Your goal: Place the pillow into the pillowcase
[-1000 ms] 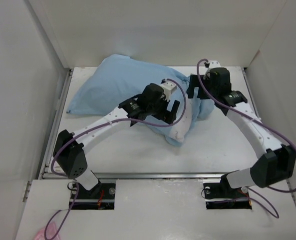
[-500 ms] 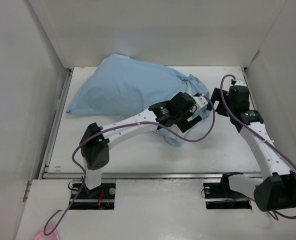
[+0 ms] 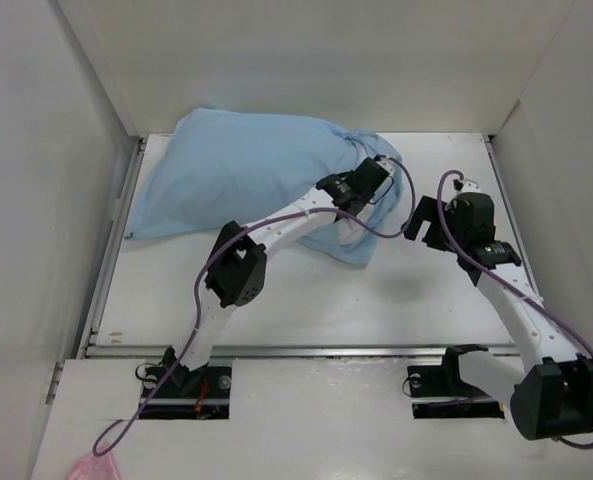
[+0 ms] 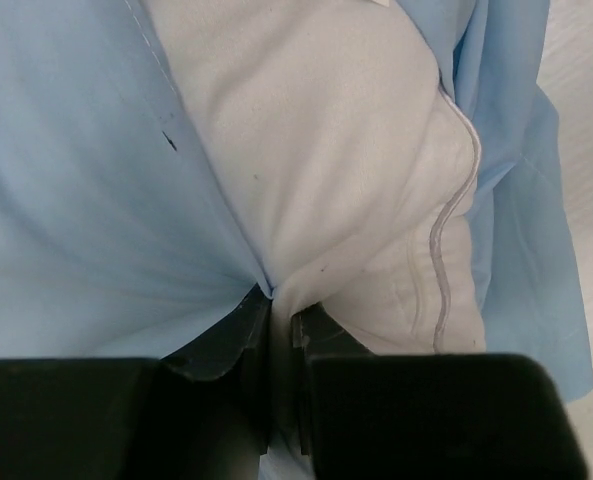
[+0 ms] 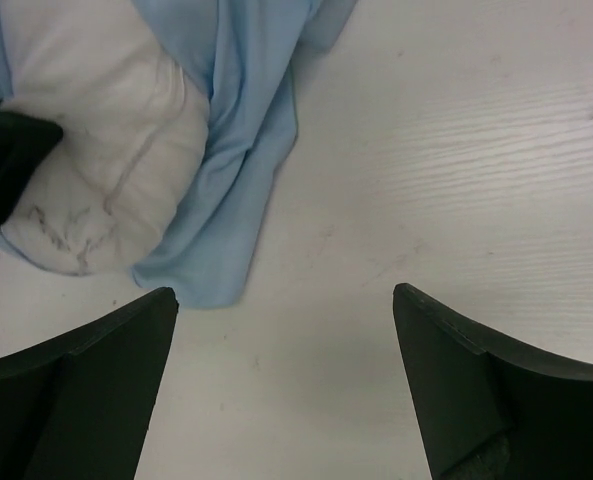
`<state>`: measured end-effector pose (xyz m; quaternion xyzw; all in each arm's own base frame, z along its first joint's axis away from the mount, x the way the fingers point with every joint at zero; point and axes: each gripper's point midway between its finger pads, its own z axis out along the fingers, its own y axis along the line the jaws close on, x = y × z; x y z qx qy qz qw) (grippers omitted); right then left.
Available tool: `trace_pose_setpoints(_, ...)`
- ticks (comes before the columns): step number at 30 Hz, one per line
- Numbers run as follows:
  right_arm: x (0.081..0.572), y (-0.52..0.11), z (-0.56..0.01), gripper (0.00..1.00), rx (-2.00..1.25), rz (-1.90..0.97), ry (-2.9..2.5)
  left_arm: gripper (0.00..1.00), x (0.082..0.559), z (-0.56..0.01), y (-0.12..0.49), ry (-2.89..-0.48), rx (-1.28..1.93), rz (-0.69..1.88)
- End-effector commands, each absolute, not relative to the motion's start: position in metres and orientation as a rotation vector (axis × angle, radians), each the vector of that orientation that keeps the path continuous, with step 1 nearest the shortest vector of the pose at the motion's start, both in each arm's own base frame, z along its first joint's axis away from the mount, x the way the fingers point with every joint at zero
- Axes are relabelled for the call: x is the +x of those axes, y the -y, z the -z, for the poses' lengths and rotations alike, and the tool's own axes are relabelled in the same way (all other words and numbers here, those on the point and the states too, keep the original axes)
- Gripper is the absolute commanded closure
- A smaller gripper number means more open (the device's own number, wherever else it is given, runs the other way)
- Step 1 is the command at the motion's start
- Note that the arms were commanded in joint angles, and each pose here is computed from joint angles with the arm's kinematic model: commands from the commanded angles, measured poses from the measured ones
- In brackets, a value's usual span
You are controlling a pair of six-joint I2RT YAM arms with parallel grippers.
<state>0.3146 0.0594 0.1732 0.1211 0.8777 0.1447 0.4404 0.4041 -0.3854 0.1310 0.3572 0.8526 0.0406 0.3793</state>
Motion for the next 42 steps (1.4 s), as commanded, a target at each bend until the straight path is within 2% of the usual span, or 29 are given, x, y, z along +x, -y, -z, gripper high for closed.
trace_pose_setpoints(1, 0.33, -0.092, -0.173, 0.07, 0.203, -0.56, -2.125, 1.0, 0.409, -0.131, 0.354, -2.241, 0.849, -0.167)
trace_pose_setpoints(2, 0.333, -0.099, -0.171, 0.09, 0.176, -0.601, -2.117, 1.0, 0.408, -0.152, 0.355, -2.207, 0.839, -0.127)
trace_pose_setpoints(5, 0.352, -0.114, -0.166, 0.29, 0.127, -0.69, -2.077, 1.0, 0.404, -0.176, 0.363, -2.156, 0.842, -0.031)
trace_pose_setpoints(7, 0.37, -0.122, -0.173, 0.35, 0.096, -0.731, -2.023, 1.0, 0.404, -0.184, 0.369, -2.143, 0.842, 0.004)
trace_pose_setpoints(17, 0.445, -0.142, -0.161, 0.38, 0.017, -0.782, -1.974, 1.0, 0.409, -0.194, 0.366, -2.141, 0.84, -0.043)
trace_pose_setpoints(29, 0.504, -0.191, -0.124, 0.42, -0.02, -0.87, -2.033, 1.0, 0.414, -0.206, 0.379, -2.113, 0.818, 0.021)
trace_pose_setpoints(30, 0.505, -0.198, -0.12, 0.5, -0.028, -0.877, -2.047, 1.0, 0.419, -0.206, 0.377, -2.113, 0.806, 0.018)
trace_pose_setpoints(31, 0.508, -0.199, -0.12, 0.8, -0.018, -0.885, -2.041, 1.0, 0.42, -0.207, 0.378, -2.107, 0.801, 0.023)
trace_pose_setpoints(32, 0.508, -0.199, -0.12, 0.98, -0.009, -0.891, -2.043, 1.0, 0.422, -0.209, 0.38, -2.099, 0.795, 0.028)
trace_pose_setpoints(37, 0.469, -0.187, -0.132, 1.0, -0.061, -0.832, -2.102, 1.0, 0.458, -0.181, 0.393, -2.062, 0.692, 0.058)
trace_pose_setpoints(38, 0.445, -0.182, -0.117, 1.0, -0.057, -0.817, -2.195, 1.0, 0.463, -0.173, 0.399, -2.06, 0.673, 0.071)
trace_pose_setpoints(40, 0.417, -0.178, -0.143, 1.0, -0.129, -0.817, -2.176, 1.0, 0.479, -0.138, 0.398, -2.088, 0.614, 0.031)
trace_pose_setpoints(42, 0.373, -0.179, -0.155, 1.0, -0.178, -0.878, -2.204, 1.0, 0.5, -0.128, 0.399, -2.083, 0.487, 0.064)
